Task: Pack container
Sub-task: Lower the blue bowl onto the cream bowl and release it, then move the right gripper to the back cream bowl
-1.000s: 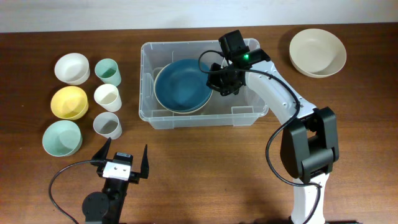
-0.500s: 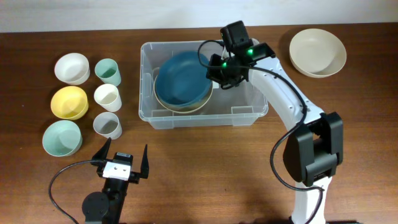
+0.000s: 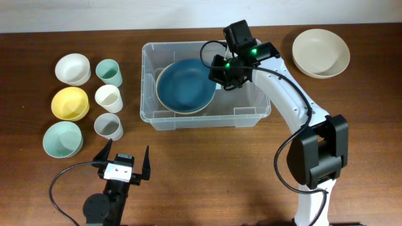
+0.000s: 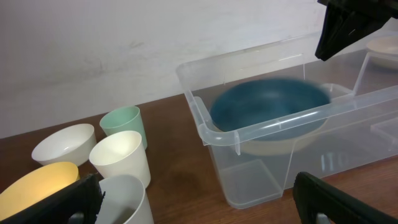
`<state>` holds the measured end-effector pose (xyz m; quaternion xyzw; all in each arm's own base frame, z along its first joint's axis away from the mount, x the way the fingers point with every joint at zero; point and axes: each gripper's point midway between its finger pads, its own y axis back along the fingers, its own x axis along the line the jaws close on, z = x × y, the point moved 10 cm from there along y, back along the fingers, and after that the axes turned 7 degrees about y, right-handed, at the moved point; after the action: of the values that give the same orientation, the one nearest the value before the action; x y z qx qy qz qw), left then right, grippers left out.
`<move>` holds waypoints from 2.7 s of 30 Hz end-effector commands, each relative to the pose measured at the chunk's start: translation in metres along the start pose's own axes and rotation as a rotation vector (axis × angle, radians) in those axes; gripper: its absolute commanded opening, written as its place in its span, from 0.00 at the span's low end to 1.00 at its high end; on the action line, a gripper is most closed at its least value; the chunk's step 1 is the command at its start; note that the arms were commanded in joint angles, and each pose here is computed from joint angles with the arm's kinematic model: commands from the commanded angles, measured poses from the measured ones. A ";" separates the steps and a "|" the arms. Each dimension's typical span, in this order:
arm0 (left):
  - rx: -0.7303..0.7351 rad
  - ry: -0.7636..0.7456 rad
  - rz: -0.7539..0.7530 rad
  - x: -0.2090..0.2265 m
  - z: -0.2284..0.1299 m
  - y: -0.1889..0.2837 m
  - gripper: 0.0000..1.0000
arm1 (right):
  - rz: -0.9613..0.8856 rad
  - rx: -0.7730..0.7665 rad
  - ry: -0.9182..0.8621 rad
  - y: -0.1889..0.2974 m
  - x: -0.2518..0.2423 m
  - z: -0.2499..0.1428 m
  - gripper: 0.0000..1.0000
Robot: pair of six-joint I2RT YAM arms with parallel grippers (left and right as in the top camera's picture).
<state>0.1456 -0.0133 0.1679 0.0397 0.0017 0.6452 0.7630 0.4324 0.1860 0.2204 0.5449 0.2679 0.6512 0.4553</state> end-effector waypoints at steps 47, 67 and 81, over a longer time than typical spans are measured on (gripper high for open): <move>0.001 -0.016 0.005 0.000 -0.002 0.000 1.00 | -0.180 -0.479 -0.195 0.173 -0.150 0.097 0.81; 0.001 -0.016 0.004 0.000 -0.002 0.000 1.00 | -0.336 -0.475 -0.573 0.111 -0.311 0.115 0.90; 0.001 -0.016 0.005 0.000 -0.001 0.000 1.00 | -0.382 -0.404 -0.808 0.082 -0.331 0.100 0.90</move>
<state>0.1456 -0.0133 0.1679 0.0397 0.0017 0.6452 0.7630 0.5017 -0.1565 0.1734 0.5808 0.0505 0.3826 0.7168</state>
